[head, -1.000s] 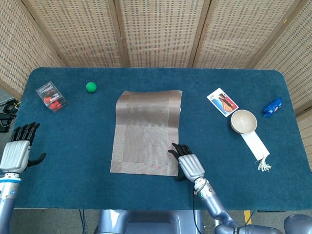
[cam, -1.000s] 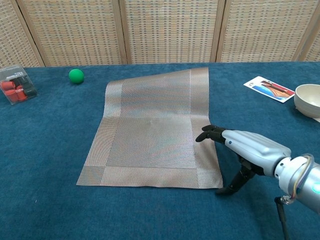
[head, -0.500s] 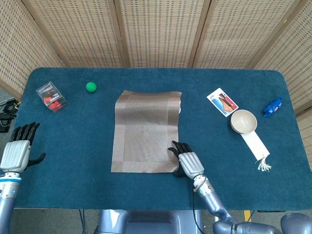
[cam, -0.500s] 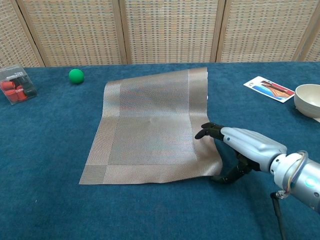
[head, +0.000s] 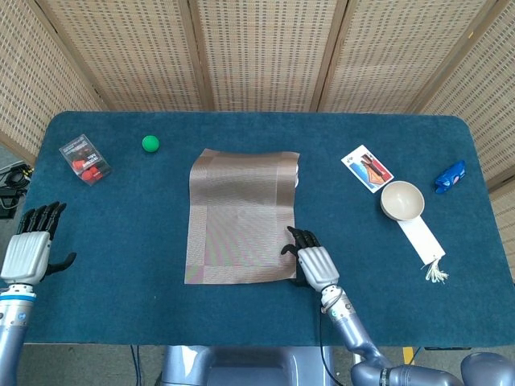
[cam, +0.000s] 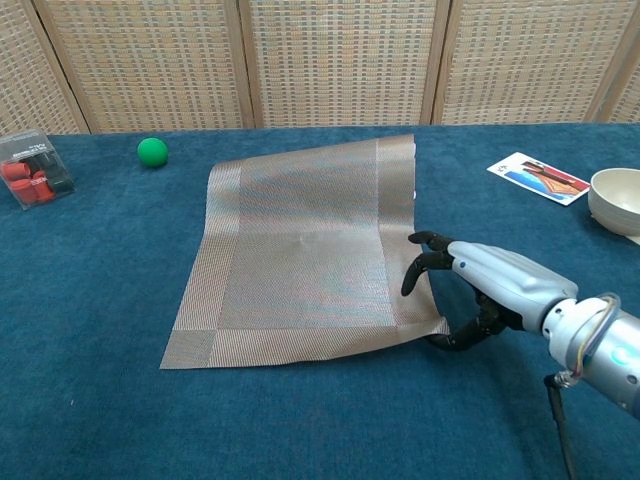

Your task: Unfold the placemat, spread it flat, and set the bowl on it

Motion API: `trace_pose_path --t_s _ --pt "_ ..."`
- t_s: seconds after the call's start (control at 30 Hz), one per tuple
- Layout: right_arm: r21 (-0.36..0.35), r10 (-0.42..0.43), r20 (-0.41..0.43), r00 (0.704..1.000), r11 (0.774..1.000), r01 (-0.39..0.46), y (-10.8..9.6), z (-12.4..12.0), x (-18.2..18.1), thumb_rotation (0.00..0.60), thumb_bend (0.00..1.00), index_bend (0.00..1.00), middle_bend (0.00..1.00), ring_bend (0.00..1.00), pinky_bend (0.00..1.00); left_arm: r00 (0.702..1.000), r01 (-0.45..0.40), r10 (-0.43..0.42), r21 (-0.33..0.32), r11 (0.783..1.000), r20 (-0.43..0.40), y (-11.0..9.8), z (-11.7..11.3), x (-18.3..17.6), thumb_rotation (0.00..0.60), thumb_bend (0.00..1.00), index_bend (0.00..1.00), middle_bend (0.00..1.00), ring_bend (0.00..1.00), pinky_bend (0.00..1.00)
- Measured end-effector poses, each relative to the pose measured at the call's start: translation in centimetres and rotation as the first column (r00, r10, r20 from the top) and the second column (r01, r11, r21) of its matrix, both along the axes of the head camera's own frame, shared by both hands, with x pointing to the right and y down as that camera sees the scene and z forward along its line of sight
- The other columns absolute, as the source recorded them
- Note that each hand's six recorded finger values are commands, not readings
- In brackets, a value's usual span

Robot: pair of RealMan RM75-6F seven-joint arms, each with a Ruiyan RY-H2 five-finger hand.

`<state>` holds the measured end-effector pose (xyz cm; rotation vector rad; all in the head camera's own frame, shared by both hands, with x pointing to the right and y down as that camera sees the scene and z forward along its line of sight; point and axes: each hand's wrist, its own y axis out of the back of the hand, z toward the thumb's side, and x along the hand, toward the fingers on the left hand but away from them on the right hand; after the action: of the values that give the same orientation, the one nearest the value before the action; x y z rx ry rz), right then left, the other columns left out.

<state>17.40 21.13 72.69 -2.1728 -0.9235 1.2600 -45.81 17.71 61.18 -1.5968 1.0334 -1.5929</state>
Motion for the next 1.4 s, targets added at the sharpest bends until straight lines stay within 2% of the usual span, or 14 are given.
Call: trace_pose_path --t_s 0.3,0.43,0.8,1.2,1.4 --pt "0.018 0.015 -0.004 1.000 1.000 -0.015 -0.3 0.2 0.1 0.600 0.48 0.61 0.19 0.00 0.00 1.000 0.006 -0.006 -0.005 1.000 0.000 0.0 0.1 0.0 0.600 0.27 0.00 0.00 0.00 0.00" --pt "0.023 0.021 -0.002 1.000 1.000 -0.021 -0.3 0.2 0.1 0.600 0.48 0.65 0.21 0.02 0.00 1.000 0.006 -0.006 -0.008 1.000 0.000 0.0 0.2 0.0 0.600 0.27 0.00 0.00 0.00 0.00" --pt "0.023 0.035 -0.005 0.999 0.999 -0.035 -0.1 0.2 0.1 0.600 0.58 0.67 0.21 0.02 0.00 1.000 0.009 -0.009 -0.008 1.000 -0.002 0.0 0.2 0.0 0.600 0.27 0.00 0.00 0.00 0.00" --pt "0.028 0.042 -0.003 0.999 0.999 -0.041 0.2 -0.6 0.5 0.600 0.59 0.68 0.21 0.02 0.00 1.000 0.007 -0.007 -0.010 1.000 0.002 0.1 0.3 0.0 0.600 0.27 0.00 0.00 0.00 0.00" --pt "0.033 0.067 0.009 0.998 0.997 -0.067 0.7 -2.1 2.3 0.600 0.59 0.68 0.21 0.02 0.00 1.000 -0.001 0.001 -0.014 1.000 0.005 0.3 0.3 0.2 0.600 0.27 0.00 0.00 0.00 0.00"
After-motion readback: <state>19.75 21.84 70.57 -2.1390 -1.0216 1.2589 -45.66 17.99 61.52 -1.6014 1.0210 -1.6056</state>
